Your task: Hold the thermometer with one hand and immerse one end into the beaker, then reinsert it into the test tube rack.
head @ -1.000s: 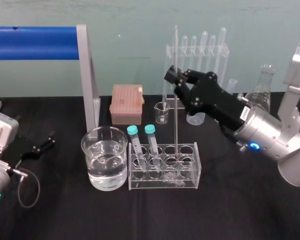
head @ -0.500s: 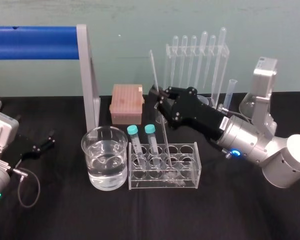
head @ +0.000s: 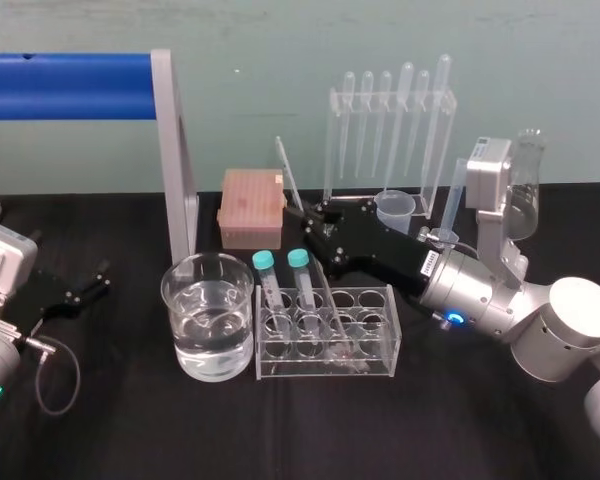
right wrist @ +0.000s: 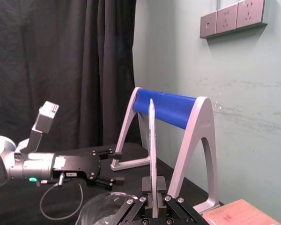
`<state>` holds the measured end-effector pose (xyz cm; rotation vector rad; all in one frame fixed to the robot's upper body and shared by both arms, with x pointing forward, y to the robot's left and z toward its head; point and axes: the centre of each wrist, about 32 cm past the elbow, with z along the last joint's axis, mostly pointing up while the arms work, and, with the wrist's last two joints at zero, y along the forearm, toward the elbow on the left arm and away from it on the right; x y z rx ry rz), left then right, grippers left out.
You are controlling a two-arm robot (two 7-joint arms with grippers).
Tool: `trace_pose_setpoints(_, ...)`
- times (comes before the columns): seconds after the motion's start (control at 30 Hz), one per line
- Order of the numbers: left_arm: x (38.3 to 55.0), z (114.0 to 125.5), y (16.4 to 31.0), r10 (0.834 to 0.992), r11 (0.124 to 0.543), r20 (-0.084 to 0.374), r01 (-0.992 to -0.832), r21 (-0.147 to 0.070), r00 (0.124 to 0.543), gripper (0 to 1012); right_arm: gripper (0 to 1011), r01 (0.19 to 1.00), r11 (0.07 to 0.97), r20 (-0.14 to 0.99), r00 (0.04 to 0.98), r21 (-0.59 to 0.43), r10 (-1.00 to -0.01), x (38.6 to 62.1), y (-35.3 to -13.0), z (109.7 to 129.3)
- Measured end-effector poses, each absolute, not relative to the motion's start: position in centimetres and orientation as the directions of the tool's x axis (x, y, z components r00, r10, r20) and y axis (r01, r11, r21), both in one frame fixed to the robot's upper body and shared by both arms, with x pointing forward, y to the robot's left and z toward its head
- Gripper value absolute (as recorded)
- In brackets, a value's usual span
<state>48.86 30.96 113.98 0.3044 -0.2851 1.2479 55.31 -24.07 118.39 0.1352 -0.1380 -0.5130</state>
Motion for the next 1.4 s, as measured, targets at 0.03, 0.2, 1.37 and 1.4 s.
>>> trace_pose_setpoints(0.03, 48.86, 113.98, 30.97, 0.88, 0.287, 0.374, -0.955, 0.07, 0.292, 1008, 56, 0.479, 0.864, 0.099, 0.862, 0.157, -0.496, 55.36, -24.08, 118.32)
trace_pose_setpoints(0.2, 48.86, 113.98, 30.97, 0.88, 0.287, 0.374, -0.955, 0.07, 0.292, 1008, 56, 0.478, 0.866, 0.106, 0.863, 0.146, -0.494, 55.49, -23.99, 118.26)
trace_pose_setpoints(1.37, 48.86, 113.98, 30.96, 0.88, 0.287, 0.374, -0.955, 0.07, 0.292, 1008, 763, 0.48, 0.866, 0.103, 0.863, 0.143, -0.495, 55.45, -24.04, 118.21)
trace_pose_setpoints(1.4, 48.86, 113.98, 30.97, 0.88, 0.287, 0.374, -0.955, 0.07, 0.292, 1008, 785, 0.48, 0.866, 0.103, 0.863, 0.143, -0.495, 55.45, -24.04, 118.21)
